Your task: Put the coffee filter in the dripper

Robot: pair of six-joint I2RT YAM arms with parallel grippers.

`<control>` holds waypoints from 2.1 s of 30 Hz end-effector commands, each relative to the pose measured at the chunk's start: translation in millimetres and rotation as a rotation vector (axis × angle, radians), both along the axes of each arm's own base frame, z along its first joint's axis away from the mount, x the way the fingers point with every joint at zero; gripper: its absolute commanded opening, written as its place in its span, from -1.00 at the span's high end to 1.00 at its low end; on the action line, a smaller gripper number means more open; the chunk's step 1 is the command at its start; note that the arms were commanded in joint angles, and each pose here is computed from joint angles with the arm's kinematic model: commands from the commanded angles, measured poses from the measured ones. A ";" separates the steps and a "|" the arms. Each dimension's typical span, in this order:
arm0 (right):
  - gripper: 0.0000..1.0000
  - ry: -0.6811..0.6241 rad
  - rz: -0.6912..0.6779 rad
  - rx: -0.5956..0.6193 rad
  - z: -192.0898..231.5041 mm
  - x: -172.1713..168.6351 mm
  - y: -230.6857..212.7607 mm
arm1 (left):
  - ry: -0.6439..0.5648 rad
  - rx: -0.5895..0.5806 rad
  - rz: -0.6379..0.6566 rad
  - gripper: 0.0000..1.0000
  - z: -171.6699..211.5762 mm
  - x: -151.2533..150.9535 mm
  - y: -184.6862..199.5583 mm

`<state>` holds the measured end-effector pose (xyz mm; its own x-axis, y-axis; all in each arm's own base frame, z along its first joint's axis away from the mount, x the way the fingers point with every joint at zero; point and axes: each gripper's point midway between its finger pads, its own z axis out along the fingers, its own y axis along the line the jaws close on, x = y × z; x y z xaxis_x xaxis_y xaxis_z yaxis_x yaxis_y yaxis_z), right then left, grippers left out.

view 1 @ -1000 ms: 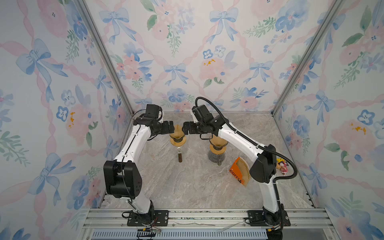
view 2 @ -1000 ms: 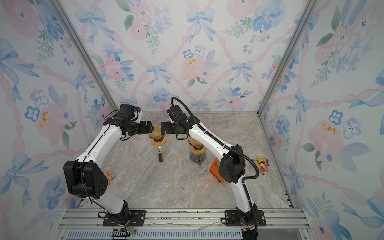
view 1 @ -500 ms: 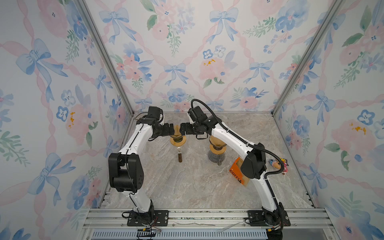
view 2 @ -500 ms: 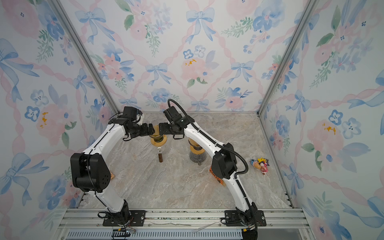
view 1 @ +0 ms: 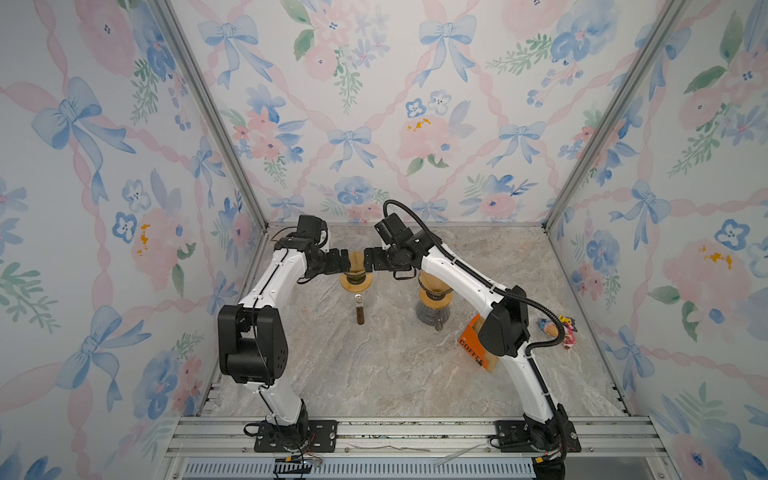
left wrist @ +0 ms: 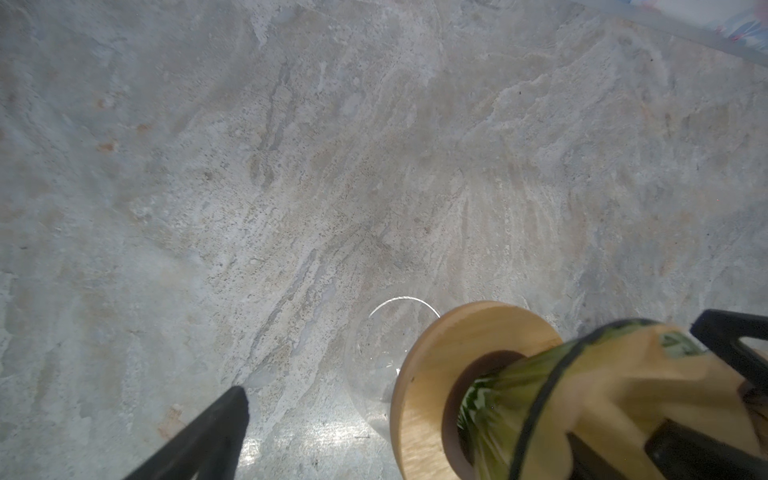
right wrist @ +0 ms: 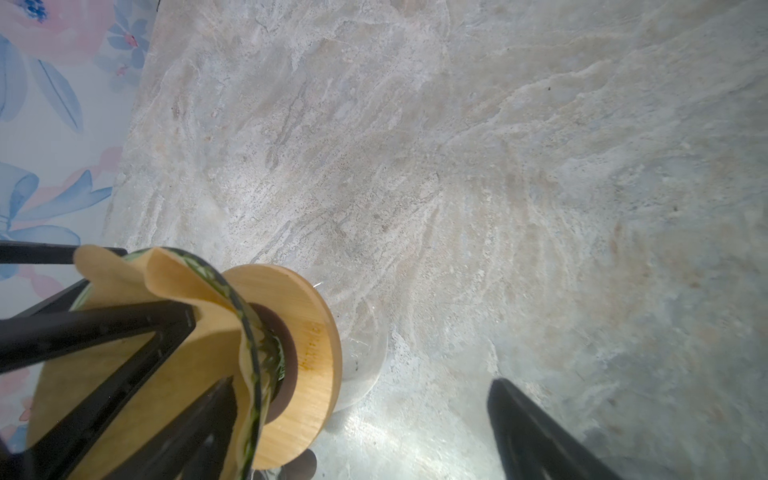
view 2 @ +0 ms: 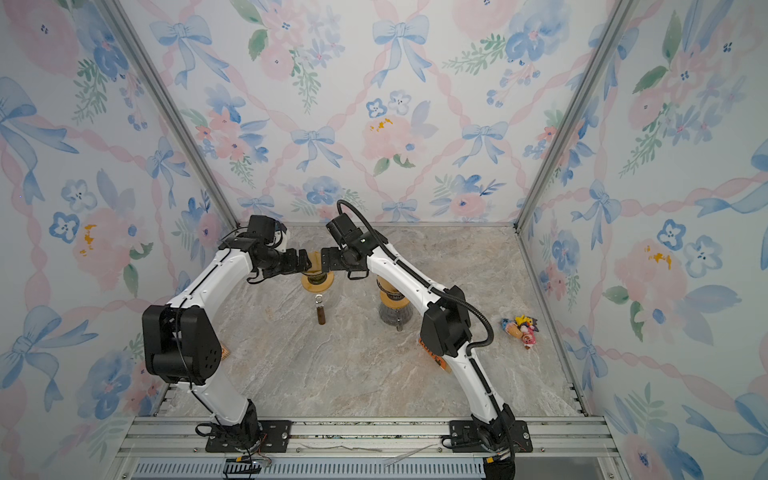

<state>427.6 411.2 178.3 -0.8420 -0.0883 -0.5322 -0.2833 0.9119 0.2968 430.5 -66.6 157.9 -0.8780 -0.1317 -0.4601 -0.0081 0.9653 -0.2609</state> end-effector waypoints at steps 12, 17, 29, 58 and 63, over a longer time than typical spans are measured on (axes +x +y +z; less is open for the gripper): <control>-0.93 0.064 0.085 0.199 18.8 -10.5 37.5 | 0.000 0.009 -0.017 -0.94 -1.1 -4.6 -5.7; -0.93 0.099 0.076 0.160 4.3 -12.0 34.3 | -0.005 0.015 -0.015 -0.94 0.5 -5.2 -4.8; -0.93 0.125 0.047 0.047 -15.0 -13.8 13.5 | -0.007 0.026 -0.008 -0.94 0.6 -5.2 -2.2; -0.93 0.056 -0.033 0.071 -0.4 11.7 -7.8 | -0.019 0.005 -0.019 -0.94 4.1 -6.1 -5.9; -0.93 0.028 0.025 0.124 16.4 6.4 7.0 | -0.032 -0.019 -0.030 -0.94 9.6 -4.8 -9.8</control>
<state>439.8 414.8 163.6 -0.8793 -0.0372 -0.4748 -0.2509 0.8836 0.3954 430.7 -71.8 156.8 -0.8752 -0.1205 -0.4686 0.0058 0.9658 -0.2593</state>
